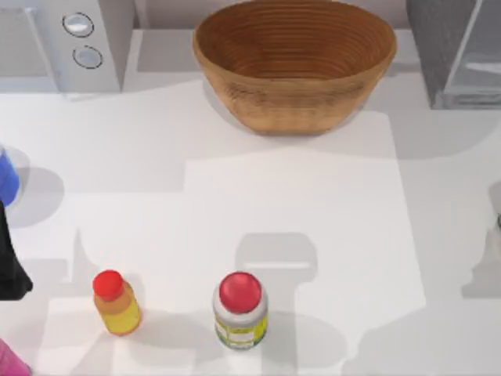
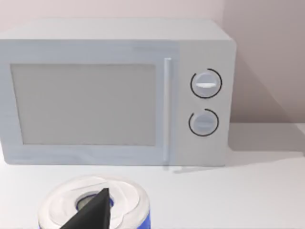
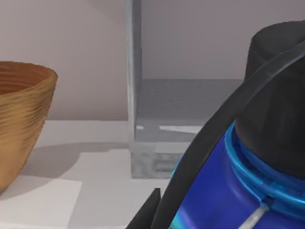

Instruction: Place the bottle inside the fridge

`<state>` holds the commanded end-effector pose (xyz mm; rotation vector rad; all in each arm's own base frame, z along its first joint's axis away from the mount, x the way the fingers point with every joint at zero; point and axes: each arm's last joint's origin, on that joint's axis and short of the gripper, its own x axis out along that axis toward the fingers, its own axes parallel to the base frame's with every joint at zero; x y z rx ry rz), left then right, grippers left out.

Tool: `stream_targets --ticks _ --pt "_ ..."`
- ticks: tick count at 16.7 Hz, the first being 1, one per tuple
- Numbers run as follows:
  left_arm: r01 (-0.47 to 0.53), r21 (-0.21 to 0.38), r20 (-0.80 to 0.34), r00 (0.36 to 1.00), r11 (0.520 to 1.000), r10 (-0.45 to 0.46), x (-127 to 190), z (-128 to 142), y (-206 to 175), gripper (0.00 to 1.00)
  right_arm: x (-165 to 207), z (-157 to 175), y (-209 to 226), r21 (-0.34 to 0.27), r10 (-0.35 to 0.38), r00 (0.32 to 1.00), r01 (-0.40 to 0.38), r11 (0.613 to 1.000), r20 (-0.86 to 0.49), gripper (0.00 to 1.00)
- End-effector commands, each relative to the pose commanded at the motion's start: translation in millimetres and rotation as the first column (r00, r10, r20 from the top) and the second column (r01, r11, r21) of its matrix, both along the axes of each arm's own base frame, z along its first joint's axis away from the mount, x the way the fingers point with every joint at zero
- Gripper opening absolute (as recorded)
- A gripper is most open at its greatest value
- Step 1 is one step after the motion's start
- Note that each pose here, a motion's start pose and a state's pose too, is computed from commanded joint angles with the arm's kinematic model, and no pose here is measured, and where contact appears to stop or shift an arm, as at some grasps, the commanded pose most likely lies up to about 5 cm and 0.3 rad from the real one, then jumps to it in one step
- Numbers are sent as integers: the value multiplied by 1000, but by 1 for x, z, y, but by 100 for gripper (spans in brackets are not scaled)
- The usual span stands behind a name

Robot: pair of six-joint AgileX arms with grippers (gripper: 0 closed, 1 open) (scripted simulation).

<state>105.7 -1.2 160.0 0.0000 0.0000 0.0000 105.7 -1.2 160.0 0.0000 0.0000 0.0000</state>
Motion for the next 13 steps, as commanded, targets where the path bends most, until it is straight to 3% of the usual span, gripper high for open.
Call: stream_targets --ticks 4,8,13 --pt "0 0 0 1000 1000 0 0 0 0 100 1 9 0 0 15 1000 -15 1000 20 1" --pt "0 0 0 1000 1000 0 0 0 0 100 9 55 2 -14 77 989 -76 997 123 1" --pt "0 0 0 1000 1000 0 0 0 0 100 64 117 0 -46 152 970 -145 988 191 1"
